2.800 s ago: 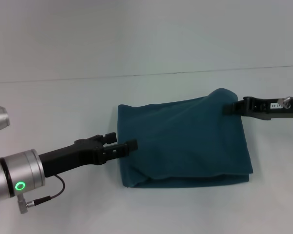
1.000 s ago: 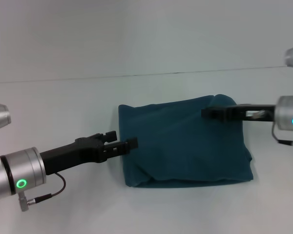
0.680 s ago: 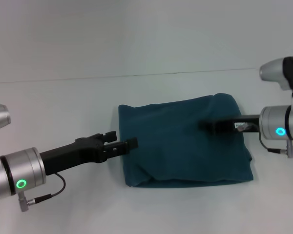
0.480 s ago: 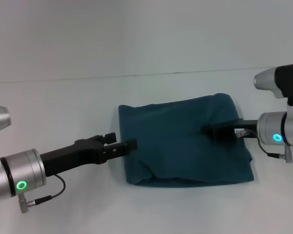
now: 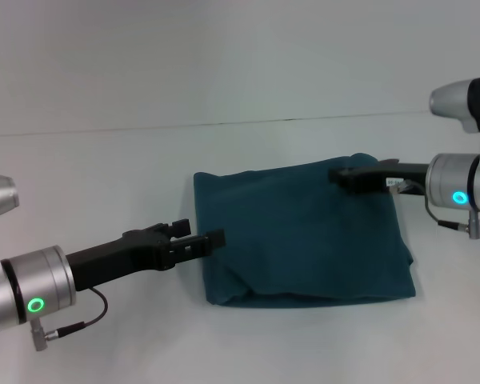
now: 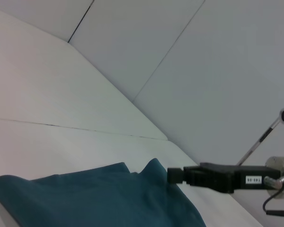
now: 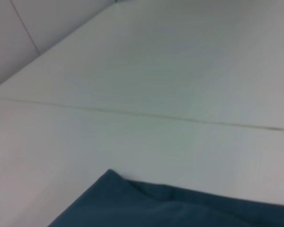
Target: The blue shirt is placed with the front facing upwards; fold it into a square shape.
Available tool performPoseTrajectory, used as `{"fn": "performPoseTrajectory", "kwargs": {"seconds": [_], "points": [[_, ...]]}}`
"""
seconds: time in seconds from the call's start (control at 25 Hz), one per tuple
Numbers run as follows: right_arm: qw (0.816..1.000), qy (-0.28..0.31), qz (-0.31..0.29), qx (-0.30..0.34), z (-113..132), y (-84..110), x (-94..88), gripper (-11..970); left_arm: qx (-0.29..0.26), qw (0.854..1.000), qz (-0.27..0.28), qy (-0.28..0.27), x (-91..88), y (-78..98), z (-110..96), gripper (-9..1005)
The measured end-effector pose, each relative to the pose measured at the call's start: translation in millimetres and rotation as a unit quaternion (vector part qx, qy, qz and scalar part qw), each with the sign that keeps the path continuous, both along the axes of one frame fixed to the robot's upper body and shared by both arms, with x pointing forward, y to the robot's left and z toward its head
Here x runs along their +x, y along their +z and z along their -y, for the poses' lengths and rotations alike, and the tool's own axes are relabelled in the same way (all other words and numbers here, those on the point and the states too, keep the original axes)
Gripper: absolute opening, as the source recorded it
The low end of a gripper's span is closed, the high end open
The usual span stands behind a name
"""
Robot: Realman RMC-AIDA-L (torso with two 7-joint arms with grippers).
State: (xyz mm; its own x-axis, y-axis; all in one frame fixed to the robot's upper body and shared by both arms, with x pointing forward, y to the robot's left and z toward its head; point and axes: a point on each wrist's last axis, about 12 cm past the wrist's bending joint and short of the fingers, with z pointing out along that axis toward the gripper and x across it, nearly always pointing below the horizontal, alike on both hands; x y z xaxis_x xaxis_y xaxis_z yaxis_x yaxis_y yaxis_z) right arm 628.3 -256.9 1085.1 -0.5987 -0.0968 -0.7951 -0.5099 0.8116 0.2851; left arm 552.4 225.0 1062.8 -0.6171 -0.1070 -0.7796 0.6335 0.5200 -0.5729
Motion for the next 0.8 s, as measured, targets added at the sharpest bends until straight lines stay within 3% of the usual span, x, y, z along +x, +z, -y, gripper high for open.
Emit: {"fn": "performPoseTrajectory", "kwargs": {"seconds": [0.24, 0.56, 0.8], "points": [[1.000, -0.020, 0.007, -0.014, 3.4, 1.7, 6.4, 0, 0.000, 1.000, 0.000, 0.000, 0.1, 0.1, 0.0, 948], [0.998, -0.029, 0.000, -0.060, -11.8, -13.4, 10.7, -1, 0.000, 1.000, 0.000, 0.000, 0.0, 0.1, -0.1, 948], [0.998, -0.020, 0.008, -0.053, -13.0, -8.5, 11.3, -1, 0.002, 1.000, -0.001, 0.001, -0.7, -1.1, -1.0, 948]]}}
